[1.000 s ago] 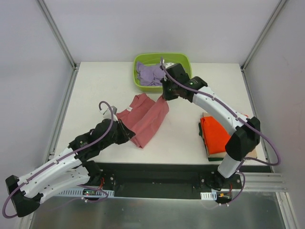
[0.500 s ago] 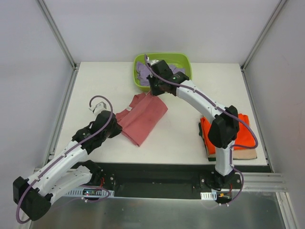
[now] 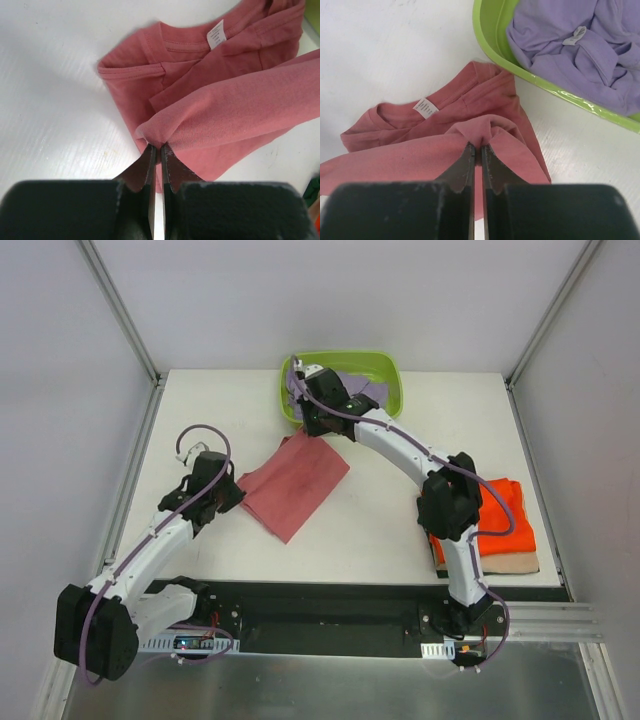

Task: Fold and stack the t-shirts
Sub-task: Fold the long partially folded tshirt into a neat square, then put the neatly folded tshirt into the corner of the board with the right arm

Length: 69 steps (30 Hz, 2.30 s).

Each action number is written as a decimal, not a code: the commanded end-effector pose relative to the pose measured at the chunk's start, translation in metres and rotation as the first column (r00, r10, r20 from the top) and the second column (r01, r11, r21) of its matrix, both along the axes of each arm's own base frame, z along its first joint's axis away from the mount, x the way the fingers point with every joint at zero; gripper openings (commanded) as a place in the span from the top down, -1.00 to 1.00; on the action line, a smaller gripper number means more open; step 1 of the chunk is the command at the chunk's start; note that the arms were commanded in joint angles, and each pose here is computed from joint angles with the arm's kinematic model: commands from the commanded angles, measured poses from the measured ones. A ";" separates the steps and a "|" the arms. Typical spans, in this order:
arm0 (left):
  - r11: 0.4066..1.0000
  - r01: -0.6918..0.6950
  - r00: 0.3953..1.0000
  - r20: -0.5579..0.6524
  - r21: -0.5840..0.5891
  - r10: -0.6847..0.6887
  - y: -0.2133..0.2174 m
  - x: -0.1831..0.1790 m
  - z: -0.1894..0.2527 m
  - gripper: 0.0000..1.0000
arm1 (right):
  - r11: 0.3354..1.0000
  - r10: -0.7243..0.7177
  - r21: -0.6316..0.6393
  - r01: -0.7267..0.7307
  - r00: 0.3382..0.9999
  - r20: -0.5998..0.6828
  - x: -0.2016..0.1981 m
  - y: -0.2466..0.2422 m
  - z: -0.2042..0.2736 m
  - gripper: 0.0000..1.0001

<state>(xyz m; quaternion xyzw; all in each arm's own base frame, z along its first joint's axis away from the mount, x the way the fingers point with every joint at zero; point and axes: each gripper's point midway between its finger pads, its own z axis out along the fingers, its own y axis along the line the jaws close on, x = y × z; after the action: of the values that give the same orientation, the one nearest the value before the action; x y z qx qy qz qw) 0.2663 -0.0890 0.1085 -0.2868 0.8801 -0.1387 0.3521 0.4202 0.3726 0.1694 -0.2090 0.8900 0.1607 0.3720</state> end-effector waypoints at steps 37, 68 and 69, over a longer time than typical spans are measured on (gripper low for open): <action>0.992 0.087 0.987 -0.130 -0.086 -0.097 -0.018 0.066 -0.045 -0.98 | 0.999 0.039 0.024 -0.034 0.975 -0.221 -0.050 -0.014 -0.094 -0.92; 0.944 0.293 0.939 -0.139 -0.150 -0.314 -0.026 -0.038 -0.044 -0.98 | 0.980 -0.168 -0.120 0.162 0.985 -0.040 -0.216 -0.104 -0.070 -0.92; 0.950 0.281 0.943 -0.145 -0.138 -0.300 -0.023 -0.039 -0.046 -0.98 | 0.973 -0.190 -0.130 0.191 0.982 0.017 -0.207 -0.109 -0.062 -0.92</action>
<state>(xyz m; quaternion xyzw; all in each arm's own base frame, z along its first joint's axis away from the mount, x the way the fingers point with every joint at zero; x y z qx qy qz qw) 0.2363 -0.1229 0.0658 -0.1776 0.9256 -0.2430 0.2296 0.1722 0.2860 0.0590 -0.1891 0.9392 0.1182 0.2612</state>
